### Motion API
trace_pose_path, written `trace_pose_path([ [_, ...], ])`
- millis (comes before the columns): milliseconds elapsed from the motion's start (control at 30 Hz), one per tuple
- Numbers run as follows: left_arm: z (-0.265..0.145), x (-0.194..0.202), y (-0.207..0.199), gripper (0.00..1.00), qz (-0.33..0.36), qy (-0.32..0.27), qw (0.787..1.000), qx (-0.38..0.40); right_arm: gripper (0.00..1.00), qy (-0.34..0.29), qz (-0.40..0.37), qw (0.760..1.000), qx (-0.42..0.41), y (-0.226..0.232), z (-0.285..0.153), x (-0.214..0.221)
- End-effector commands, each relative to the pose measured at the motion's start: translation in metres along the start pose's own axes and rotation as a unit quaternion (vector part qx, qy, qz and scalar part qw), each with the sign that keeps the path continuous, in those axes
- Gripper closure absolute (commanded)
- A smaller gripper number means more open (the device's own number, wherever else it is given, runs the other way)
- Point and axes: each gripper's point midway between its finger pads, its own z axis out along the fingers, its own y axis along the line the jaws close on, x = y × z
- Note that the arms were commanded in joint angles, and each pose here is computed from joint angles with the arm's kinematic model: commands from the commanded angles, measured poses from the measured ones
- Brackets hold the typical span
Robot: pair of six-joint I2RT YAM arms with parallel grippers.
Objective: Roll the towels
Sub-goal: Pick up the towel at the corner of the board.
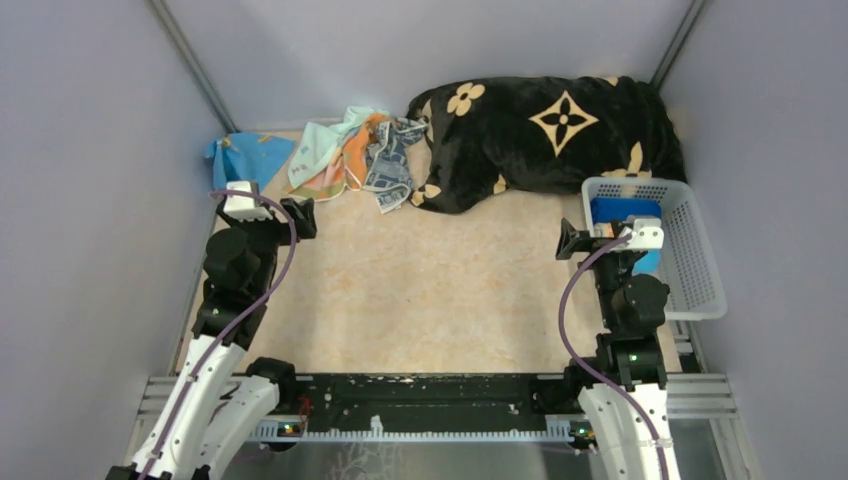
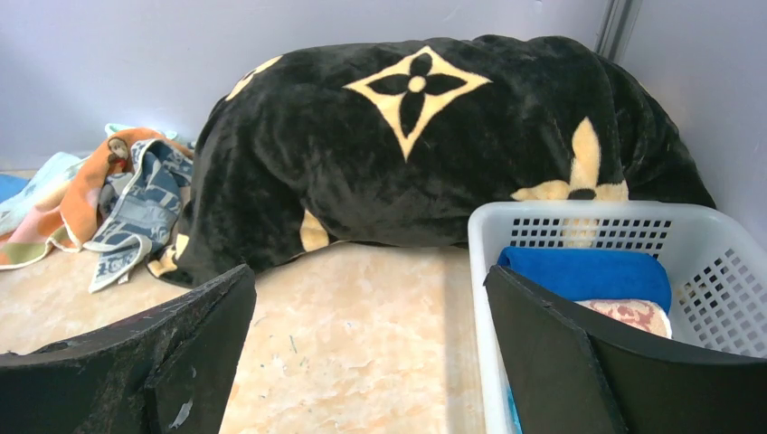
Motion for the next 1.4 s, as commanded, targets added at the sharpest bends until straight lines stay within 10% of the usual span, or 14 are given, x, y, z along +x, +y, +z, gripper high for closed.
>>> trace_pose_path([
  [0, 0.001, -0.003, -0.007, 0.01, -0.007, -0.01, 1.0, 0.019, 0.01, -0.026, -0.004, 1.0, -0.005, 0.002, -0.001, -0.017],
  [300, 0.012, 0.019, -0.031, 0.01, -0.002, 0.031, 0.996, 0.084, 0.01, -0.032, -0.003, 0.999, -0.013, 0.005, -0.002, -0.019],
  [733, 0.111, 0.113, -0.082, 0.07, -0.094, 0.24, 0.96, 0.105, 0.01, -0.038, 0.008, 0.998, -0.048, 0.018, -0.005, -0.019],
  [1367, 0.276, 0.261, -0.114, 0.09, 0.047, 0.306, 0.951, 0.022, 0.01, -0.036, -0.003, 0.998, -0.056, 0.021, -0.008, -0.015],
])
